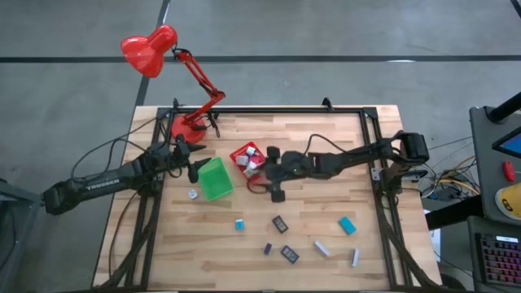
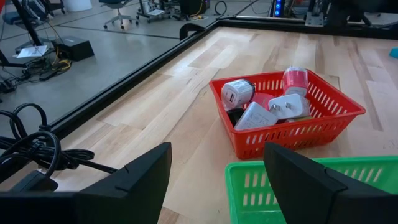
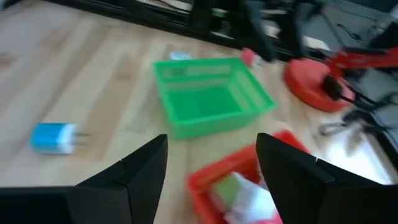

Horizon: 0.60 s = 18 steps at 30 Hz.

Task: Pick & Place Office items
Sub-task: Put the blue charger adapter into the red bin

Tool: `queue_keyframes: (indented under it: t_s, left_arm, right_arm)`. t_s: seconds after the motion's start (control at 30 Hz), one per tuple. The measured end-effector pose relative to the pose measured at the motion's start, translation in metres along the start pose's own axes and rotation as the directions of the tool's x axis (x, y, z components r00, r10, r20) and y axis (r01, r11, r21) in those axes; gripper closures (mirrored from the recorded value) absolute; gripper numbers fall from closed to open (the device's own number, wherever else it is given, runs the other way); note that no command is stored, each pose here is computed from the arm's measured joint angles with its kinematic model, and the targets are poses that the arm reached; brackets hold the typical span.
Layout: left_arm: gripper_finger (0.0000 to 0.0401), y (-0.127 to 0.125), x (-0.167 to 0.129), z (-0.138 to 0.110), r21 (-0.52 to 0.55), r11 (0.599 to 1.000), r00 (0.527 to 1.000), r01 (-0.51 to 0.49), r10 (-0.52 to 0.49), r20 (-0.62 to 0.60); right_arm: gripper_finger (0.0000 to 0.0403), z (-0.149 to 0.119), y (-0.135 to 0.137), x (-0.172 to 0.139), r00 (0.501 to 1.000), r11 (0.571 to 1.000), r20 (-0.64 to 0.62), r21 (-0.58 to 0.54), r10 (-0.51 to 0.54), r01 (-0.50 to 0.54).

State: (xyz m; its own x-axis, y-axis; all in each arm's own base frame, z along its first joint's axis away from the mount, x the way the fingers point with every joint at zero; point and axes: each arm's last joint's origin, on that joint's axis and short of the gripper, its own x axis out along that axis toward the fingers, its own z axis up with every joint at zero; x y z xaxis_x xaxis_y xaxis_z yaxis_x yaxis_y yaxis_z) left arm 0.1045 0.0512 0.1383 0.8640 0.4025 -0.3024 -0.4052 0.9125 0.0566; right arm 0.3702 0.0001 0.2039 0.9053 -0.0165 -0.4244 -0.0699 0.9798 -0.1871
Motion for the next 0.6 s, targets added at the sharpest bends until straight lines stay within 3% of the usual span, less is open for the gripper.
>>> queue_keyframes:
  t_s: [0.17,0.3,0.47,0.6]
  left_arm:
    - [0.0144,0.0,0.0,0.0,0.0,1.0,1.0,0.0,0.0,0.0]
    - [0.0144,0.0,0.0,0.0,0.0,1.0,1.0,0.0,0.0,0.0]
    - [0.0144,0.0,0.0,0.0,0.0,1.0,1.0,0.0,0.0,0.0]
    - [0.0144,0.0,0.0,0.0,0.0,1.0,1.0,0.0,0.0,0.0]
  right_arm:
    - [0.0158,-0.006,0.02,-0.001,0.999,0.998,-0.013,-0.028,0.049,-0.049]
    - [0.0156,-0.013,0.03,-0.005,0.994,0.996,0.061,-0.011,0.091,-0.09]
    - [0.0145,-0.033,0.037,-0.013,0.964,0.984,0.198,-0.049,0.177,-0.171]
    - [0.0142,-0.056,0.05,-0.016,0.959,0.976,0.184,-0.061,0.216,-0.209]
